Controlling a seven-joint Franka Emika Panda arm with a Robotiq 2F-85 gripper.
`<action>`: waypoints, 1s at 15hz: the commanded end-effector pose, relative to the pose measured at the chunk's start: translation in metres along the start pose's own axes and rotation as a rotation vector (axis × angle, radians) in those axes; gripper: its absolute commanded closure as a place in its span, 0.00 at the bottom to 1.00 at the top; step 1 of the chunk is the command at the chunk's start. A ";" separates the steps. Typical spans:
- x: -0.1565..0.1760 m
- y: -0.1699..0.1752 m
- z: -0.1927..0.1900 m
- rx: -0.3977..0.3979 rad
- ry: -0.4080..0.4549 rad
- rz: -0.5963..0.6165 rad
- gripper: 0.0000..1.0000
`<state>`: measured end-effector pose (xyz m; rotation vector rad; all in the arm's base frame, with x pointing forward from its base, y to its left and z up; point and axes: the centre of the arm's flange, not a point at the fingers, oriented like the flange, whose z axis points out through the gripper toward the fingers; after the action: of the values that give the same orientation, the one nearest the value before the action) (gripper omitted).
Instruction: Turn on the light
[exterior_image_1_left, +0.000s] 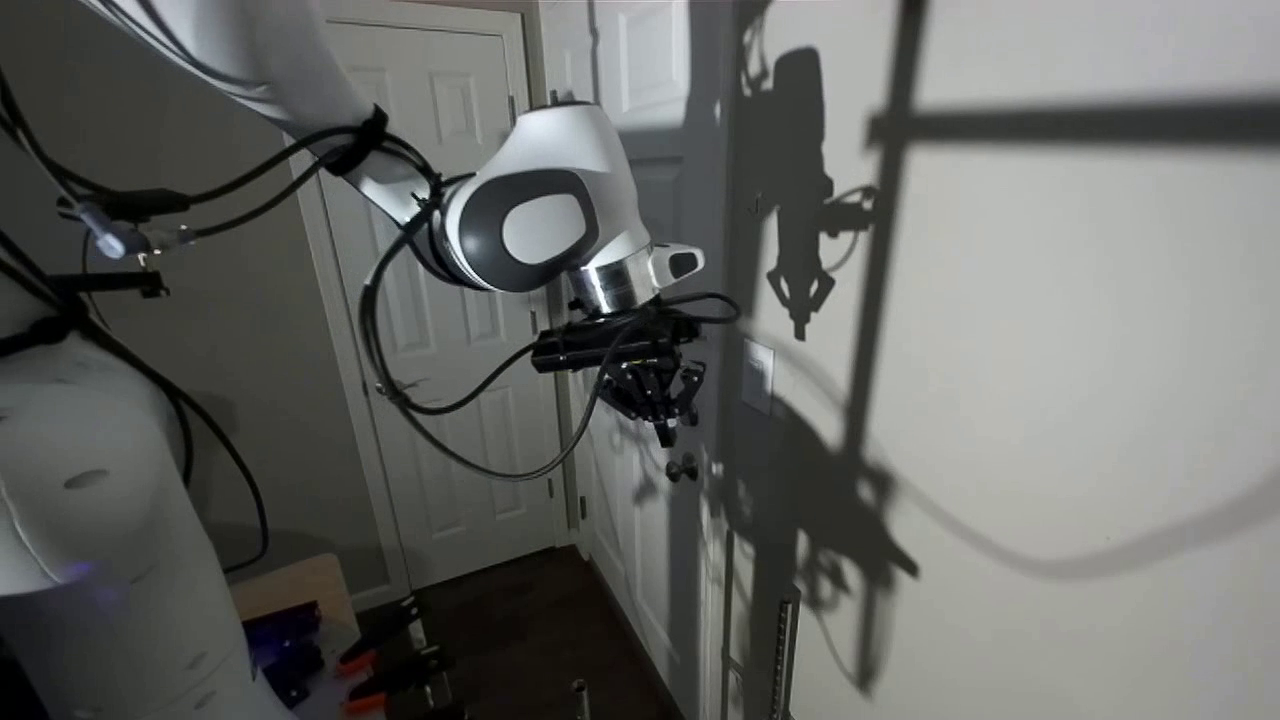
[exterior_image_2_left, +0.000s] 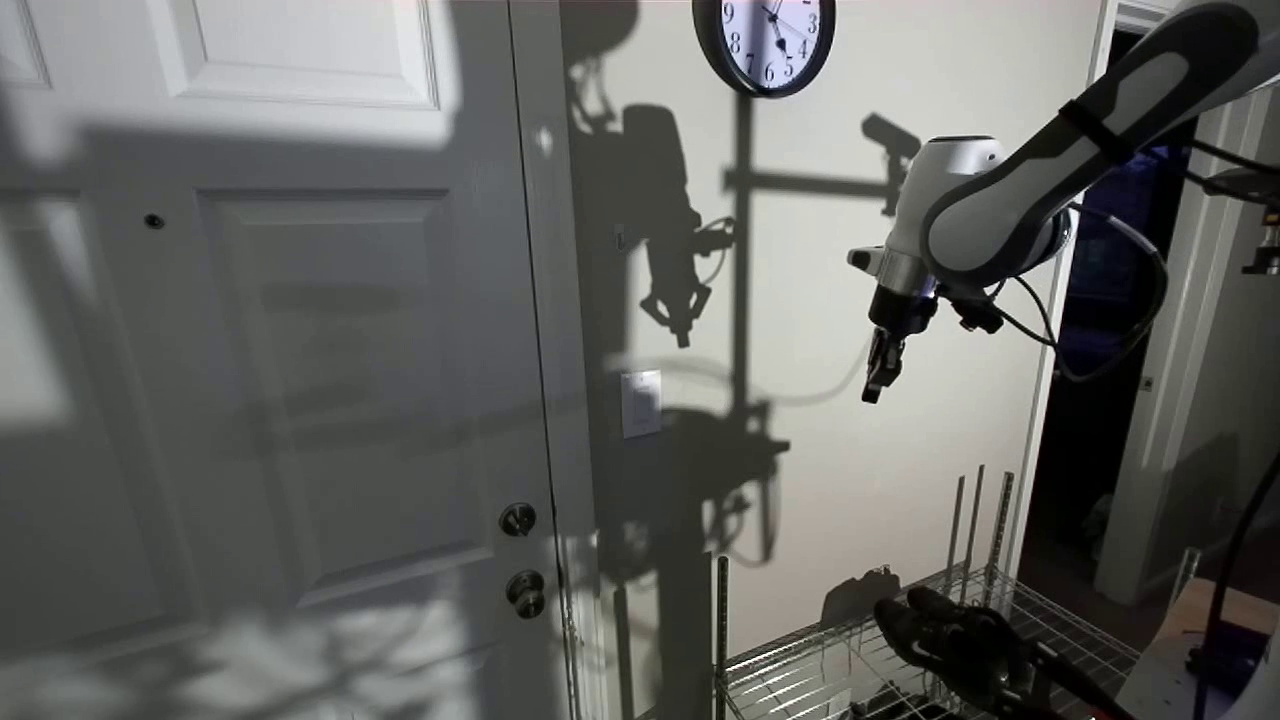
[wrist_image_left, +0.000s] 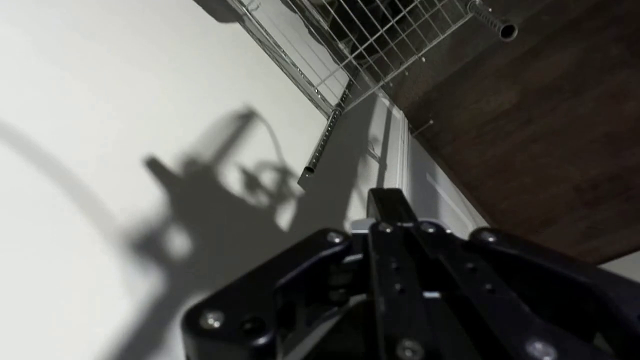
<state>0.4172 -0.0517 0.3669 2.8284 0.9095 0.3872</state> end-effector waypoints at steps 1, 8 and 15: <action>0.023 0.006 0.019 0.020 0.095 0.044 1.00; 0.053 -0.004 0.037 0.050 0.183 0.150 1.00; 0.062 -0.017 0.036 0.074 0.162 0.157 0.99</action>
<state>0.4667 -0.0042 0.3415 2.9819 0.7446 0.6223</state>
